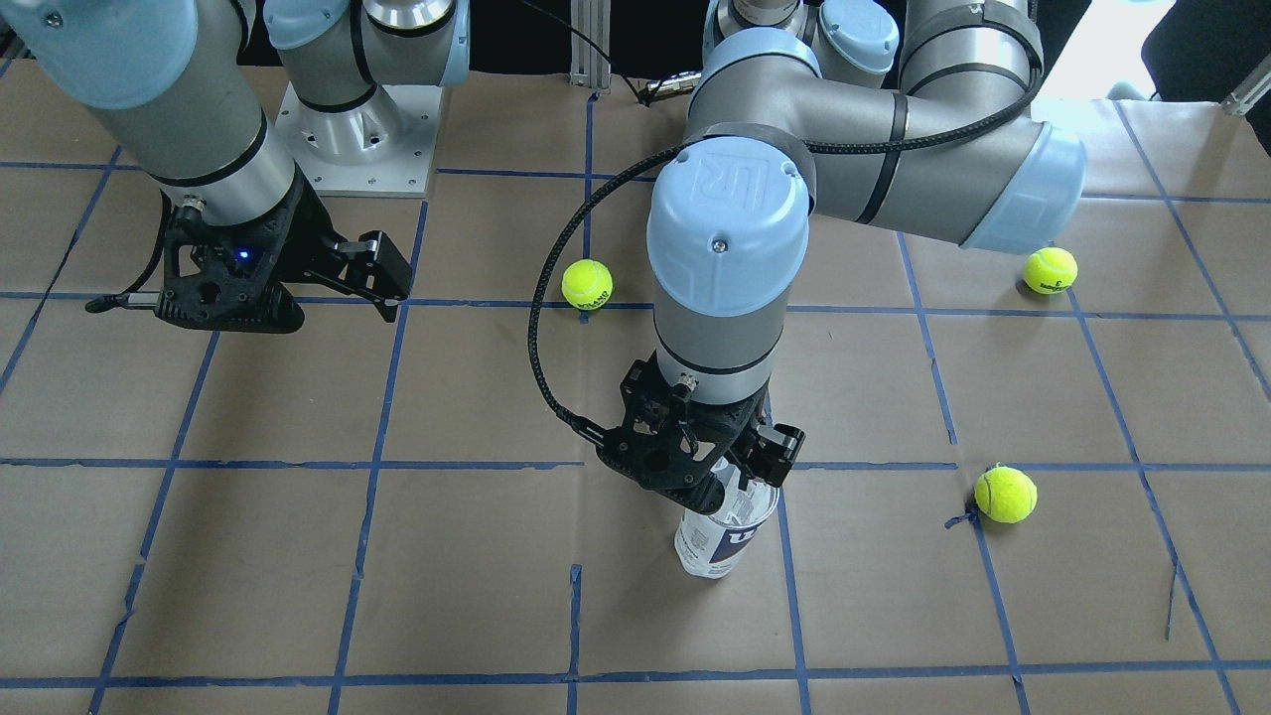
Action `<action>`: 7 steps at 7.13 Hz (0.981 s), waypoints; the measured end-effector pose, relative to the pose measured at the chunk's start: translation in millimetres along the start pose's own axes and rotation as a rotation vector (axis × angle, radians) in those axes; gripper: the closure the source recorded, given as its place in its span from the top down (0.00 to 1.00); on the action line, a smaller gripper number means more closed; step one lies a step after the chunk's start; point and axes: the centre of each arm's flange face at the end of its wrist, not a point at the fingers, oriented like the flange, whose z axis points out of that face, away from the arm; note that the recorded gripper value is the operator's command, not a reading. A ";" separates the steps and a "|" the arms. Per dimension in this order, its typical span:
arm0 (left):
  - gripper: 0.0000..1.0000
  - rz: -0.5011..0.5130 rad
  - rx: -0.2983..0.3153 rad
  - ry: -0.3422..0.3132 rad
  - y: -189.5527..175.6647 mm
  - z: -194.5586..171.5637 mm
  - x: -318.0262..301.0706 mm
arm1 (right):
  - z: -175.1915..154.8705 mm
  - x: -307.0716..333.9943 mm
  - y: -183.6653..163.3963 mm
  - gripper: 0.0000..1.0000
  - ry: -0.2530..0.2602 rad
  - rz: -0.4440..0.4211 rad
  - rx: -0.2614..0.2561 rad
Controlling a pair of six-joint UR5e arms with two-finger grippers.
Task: Lift up tennis ball bucket
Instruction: 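Lower the can upright onto the table with the left gripper, then open the left gripper and raise it away from the can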
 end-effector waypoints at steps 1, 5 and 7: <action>0.86 -0.012 0.019 -0.005 9.8 -18.1 -2.1 | 0.0 0.1 0.0 1.00 0.000 0.000 0.000; 0.86 -0.185 0.012 0.028 119.7 -68.2 -50.0 | -1.1 0.4 0.0 1.00 0.003 0.001 0.004; 0.93 -0.327 0.013 0.050 168.3 -68.5 -56.5 | -1.3 1.5 -0.8 1.00 0.006 -0.005 0.007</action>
